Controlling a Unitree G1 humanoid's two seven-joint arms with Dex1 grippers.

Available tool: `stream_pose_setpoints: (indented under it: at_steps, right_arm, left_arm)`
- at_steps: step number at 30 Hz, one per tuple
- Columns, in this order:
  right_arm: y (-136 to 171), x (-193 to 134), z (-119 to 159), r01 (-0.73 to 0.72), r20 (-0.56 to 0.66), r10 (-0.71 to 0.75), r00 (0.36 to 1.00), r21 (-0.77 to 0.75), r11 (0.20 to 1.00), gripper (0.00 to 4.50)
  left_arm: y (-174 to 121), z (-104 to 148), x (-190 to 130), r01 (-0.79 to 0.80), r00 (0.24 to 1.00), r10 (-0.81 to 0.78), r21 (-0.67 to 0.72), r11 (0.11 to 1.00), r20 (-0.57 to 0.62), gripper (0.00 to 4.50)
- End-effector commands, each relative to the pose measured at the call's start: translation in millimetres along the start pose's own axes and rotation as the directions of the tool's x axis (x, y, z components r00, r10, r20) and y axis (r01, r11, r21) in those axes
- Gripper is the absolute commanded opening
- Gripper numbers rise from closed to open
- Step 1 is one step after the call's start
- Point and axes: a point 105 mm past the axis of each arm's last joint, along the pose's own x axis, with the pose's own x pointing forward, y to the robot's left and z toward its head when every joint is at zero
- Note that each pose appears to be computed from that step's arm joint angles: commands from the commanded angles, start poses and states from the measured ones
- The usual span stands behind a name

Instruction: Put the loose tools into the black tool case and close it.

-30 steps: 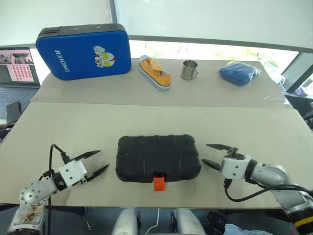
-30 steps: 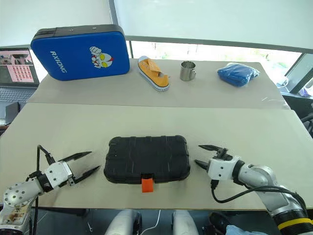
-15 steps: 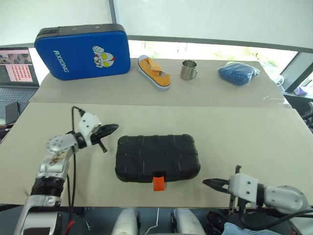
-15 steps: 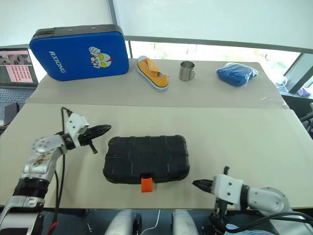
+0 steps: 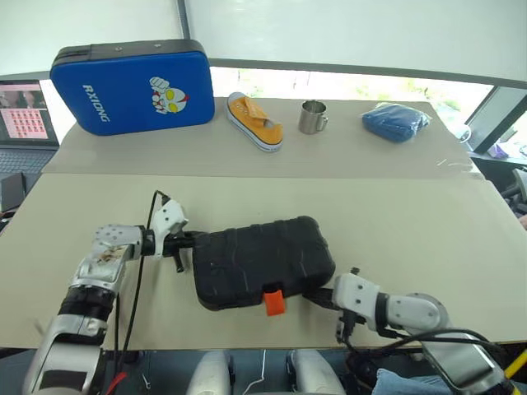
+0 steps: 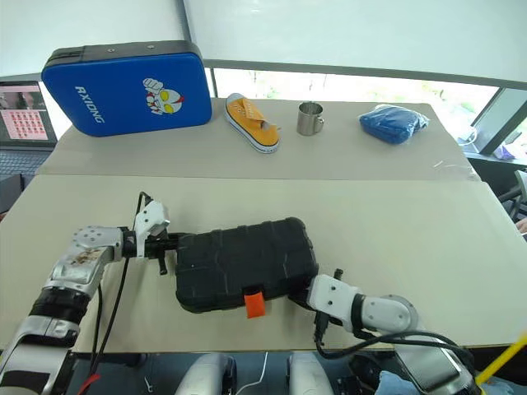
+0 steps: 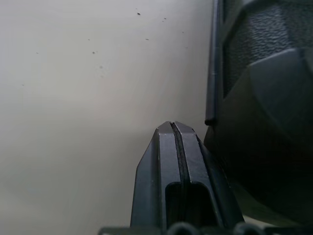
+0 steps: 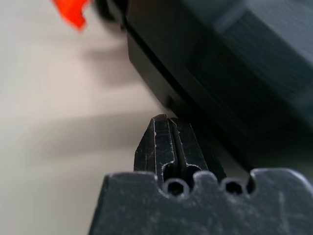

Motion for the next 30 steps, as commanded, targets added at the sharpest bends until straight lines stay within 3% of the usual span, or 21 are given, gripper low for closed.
stream_pose_setpoints:
  at_steps: [1,9,15,19,23,30]
  right_arm:
    - [-27,6,5,0.086,0.018,-0.085,0.996,-0.04,0.996,0.01]
    - [-65,14,8,0.132,0.029,-0.13,0.991,-0.094,0.987,0.01]
    - [-70,-12,1,0.173,0.021,-0.172,0.985,-0.055,0.983,0.01]
    - [-52,-34,4,0.169,0.021,-0.169,0.985,-0.015,0.985,0.01]
    - [-45,-51,11,0.214,0.041,-0.215,0.976,0.024,0.977,0.01]
    - [-19,-72,23,0.229,0.102,-0.233,0.967,0.052,0.972,0.01]
  left_arm:
    - [-13,6,-9,0.016,0.999,-0.016,-0.007,1.0,0.038,0.0]
    - [-20,-3,-32,-0.139,0.989,0.142,-0.069,0.988,0.04,0.0]
    - [2,31,-35,-0.254,0.948,0.259,-0.051,0.966,0.187,0.0]
    - [-2,76,-20,-0.105,0.945,0.109,-0.03,0.994,0.308,0.0]
    - [-17,93,12,0.037,0.962,-0.045,0.036,0.999,0.267,0.0]
    - [-38,97,39,0.193,0.966,-0.219,0.181,0.964,0.136,0.0]
